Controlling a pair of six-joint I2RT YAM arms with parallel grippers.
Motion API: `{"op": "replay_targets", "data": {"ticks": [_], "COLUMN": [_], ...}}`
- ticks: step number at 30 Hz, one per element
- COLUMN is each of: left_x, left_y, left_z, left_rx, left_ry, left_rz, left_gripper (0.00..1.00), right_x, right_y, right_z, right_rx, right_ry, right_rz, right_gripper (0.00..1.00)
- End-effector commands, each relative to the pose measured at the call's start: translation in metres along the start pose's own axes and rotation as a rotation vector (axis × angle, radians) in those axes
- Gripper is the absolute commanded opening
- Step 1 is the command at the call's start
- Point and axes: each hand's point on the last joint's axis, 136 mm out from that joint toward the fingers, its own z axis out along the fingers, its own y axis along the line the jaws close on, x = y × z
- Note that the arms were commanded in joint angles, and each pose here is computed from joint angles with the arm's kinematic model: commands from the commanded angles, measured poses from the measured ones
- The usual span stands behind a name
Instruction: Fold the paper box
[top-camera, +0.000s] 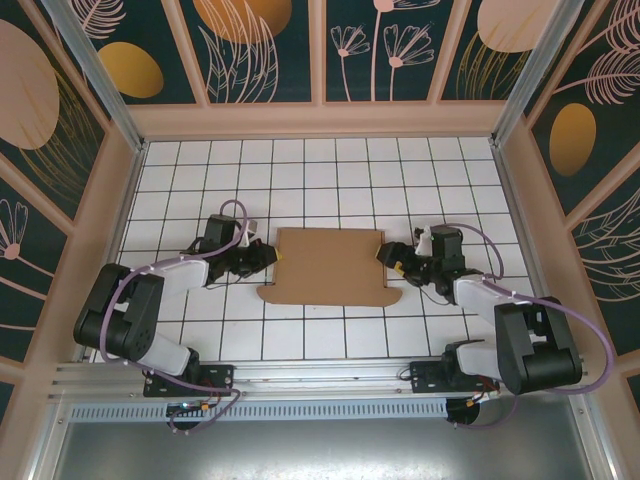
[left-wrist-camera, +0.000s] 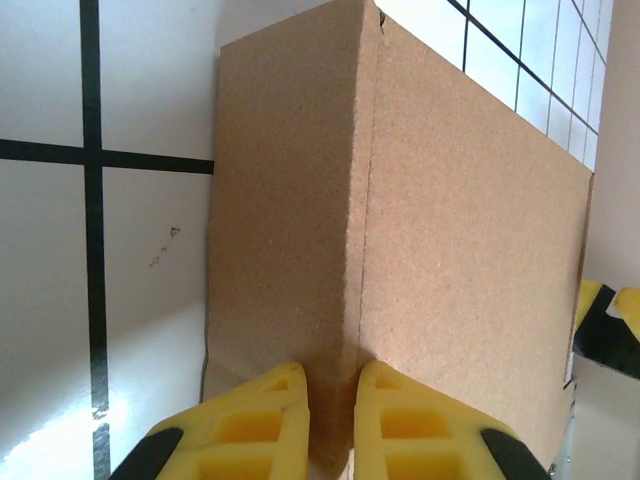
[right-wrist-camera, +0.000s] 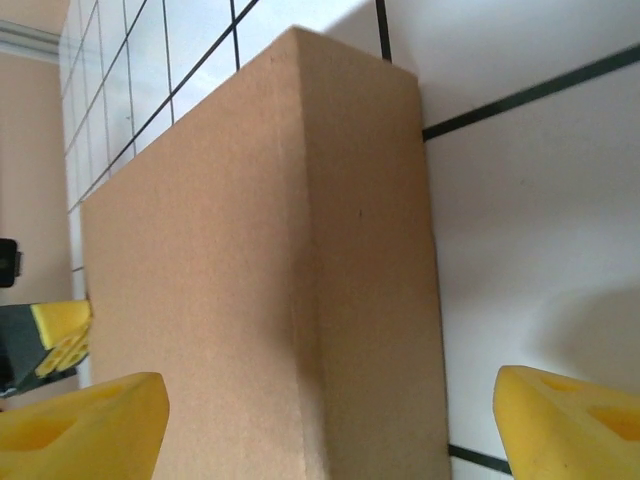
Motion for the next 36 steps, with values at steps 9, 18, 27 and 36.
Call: {"op": "replay_targets", "data": {"ticks": [9,18,27,36], "left_x": [0.031,0.025,0.02,-0.051], "left_y": [0.044,0.049,0.048,0.008], "left_z": [0.004,0.001,0.002,-0.057], "left_rx": [-0.021,-0.003,-0.013,-0.212], "left_ry": [0.135,0.13,0.129,-0.13], "left_rz": [-0.185,-0.217,-0.197,0.013], "left_gripper": [0.0,0.0,0.0,0.22], "right_x": [0.009,0.019,0.024,0.011], "right_y": [0.01,0.01,0.074,0.065], "right_z": [0.004,0.009,0.003,0.001], "right_rx": [-0.108,-0.116,-0.404,-0.314], "right_ry": [0.056,0.113,0.159,0.06], "right_rz": [0.064,0.078,0.063,0.061], "right_gripper": [0.89,0.9,0.81,0.52]}}
